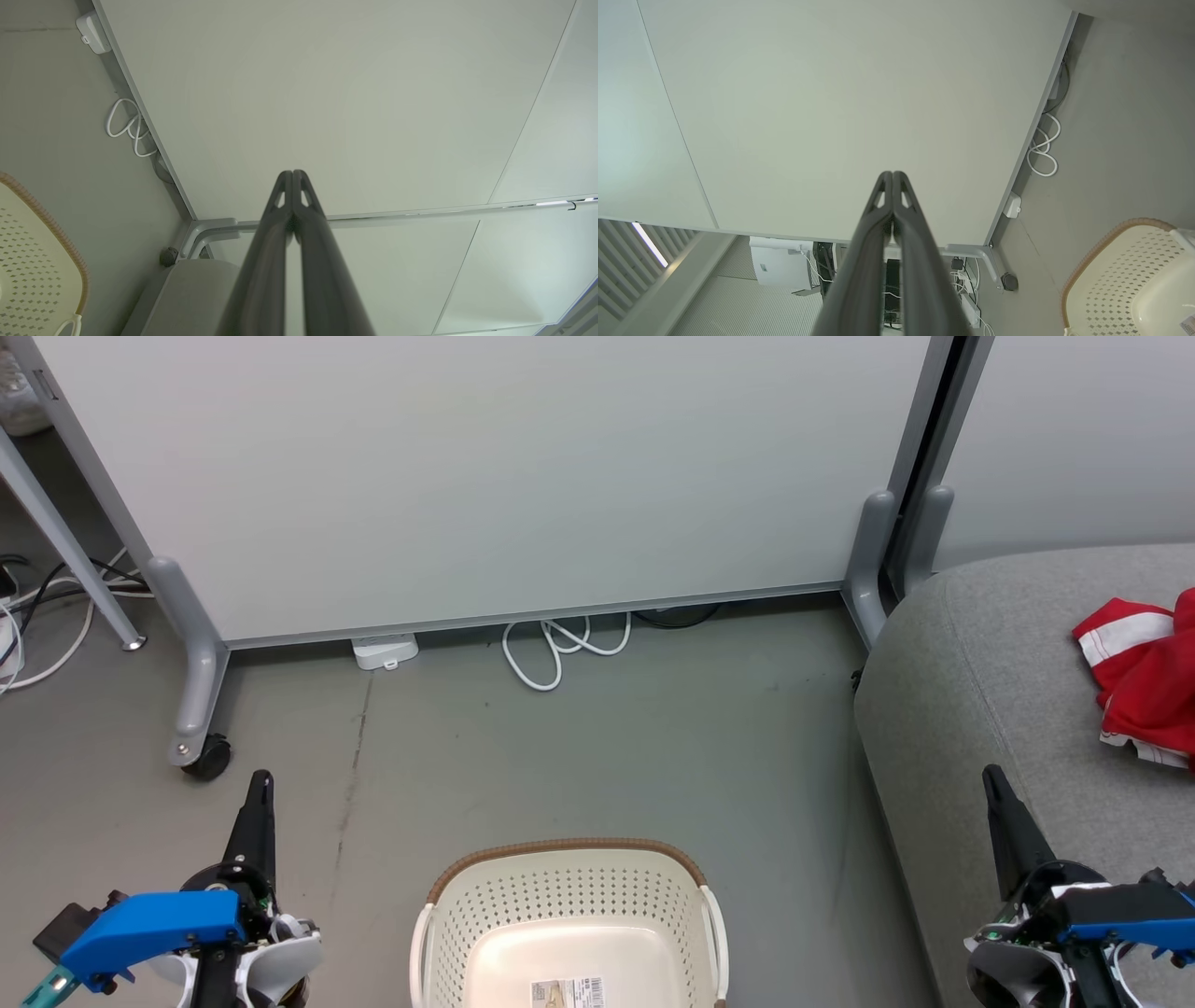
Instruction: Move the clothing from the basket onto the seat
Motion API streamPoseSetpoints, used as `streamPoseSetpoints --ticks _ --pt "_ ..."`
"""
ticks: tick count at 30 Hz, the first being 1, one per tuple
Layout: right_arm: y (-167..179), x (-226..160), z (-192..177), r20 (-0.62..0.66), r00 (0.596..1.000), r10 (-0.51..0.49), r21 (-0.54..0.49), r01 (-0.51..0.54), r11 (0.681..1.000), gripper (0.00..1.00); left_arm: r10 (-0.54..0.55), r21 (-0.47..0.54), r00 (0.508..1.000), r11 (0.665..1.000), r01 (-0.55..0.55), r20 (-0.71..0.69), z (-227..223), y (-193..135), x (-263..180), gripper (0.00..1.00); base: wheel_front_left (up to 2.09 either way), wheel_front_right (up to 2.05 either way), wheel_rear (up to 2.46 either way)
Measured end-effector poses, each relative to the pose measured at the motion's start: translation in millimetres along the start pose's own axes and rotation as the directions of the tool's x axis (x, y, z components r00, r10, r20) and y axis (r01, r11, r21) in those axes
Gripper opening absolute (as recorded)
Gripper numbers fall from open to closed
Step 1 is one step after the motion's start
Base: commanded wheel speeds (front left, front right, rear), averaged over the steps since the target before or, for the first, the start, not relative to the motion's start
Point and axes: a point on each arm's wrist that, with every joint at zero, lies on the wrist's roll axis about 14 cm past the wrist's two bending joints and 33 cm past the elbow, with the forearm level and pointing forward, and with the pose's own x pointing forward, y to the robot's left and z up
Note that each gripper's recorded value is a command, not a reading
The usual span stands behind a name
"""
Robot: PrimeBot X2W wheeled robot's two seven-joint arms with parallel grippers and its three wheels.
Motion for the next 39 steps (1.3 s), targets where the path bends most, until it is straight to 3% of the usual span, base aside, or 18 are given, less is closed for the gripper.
streamPoseSetpoints --ticks 12,39 --pt "3.7 1.0 3.3 0.011 1.0 0.015 0.073 -0.015 0.997 0.0 -0.024 -0.065 1.0 0.998 0.024 -0.004 0.1 -6.8 3.2 0.0 0.0 0.0 0.0" --pt "3.7 1.1 3.2 0.011 1.0 0.015 0.074 -0.016 0.997 0.0 -0.026 -0.065 1.0 0.998 0.026 -0.004 0.2 -7.4 3.5 0.0 0.0 0.0 0.0"
